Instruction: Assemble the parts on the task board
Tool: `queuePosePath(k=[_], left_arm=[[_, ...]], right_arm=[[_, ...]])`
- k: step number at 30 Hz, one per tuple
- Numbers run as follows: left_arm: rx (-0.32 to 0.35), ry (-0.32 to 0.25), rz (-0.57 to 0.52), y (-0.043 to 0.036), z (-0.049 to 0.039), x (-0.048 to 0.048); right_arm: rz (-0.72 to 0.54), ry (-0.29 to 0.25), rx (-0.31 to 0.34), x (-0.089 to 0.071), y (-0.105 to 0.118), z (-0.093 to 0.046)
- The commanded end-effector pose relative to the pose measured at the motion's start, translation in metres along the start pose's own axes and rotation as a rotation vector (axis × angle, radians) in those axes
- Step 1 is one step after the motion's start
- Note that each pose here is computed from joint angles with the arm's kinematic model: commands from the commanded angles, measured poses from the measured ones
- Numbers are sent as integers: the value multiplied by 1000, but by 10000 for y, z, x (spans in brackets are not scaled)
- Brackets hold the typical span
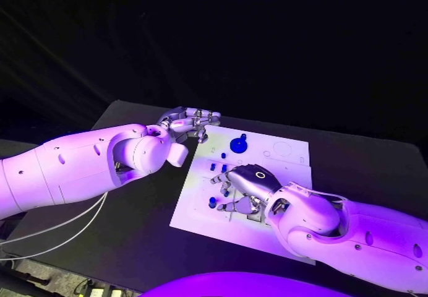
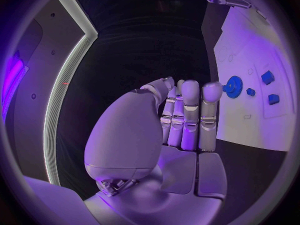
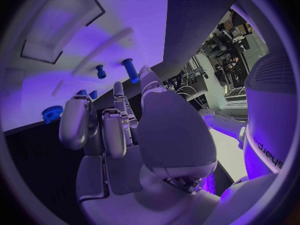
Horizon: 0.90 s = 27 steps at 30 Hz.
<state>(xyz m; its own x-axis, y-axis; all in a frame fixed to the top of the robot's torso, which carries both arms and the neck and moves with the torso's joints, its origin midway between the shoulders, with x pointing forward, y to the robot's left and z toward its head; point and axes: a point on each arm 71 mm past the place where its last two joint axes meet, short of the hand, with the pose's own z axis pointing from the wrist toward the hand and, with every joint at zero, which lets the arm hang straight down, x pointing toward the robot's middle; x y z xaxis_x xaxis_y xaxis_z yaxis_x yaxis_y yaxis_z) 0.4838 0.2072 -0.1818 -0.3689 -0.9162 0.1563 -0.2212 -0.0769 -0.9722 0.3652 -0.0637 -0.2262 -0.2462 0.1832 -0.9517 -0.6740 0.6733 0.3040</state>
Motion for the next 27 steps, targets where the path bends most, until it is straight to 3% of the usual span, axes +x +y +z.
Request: queuePosePath(k=[1, 6, 11, 16, 20, 27], left_arm=[[3, 20, -1, -7, 2, 18], [1, 16, 0, 2, -8, -1], [-3, 14, 2, 25, -20, -15], [-6, 6, 5, 45, -36, -53], [-8, 4, 7, 57, -45, -67], [-11, 6, 7, 72, -43, -67]], right_arm=[[77, -73, -22, -176, -22, -73], [190, -84, 39, -421, -264, -306], [288, -61, 224, -554, -680, -641], [282, -40, 385, -571, -968, -1002], [247, -11, 483, -519, -1071, -1245], [197, 30, 584, -422, -1135, -1422]])
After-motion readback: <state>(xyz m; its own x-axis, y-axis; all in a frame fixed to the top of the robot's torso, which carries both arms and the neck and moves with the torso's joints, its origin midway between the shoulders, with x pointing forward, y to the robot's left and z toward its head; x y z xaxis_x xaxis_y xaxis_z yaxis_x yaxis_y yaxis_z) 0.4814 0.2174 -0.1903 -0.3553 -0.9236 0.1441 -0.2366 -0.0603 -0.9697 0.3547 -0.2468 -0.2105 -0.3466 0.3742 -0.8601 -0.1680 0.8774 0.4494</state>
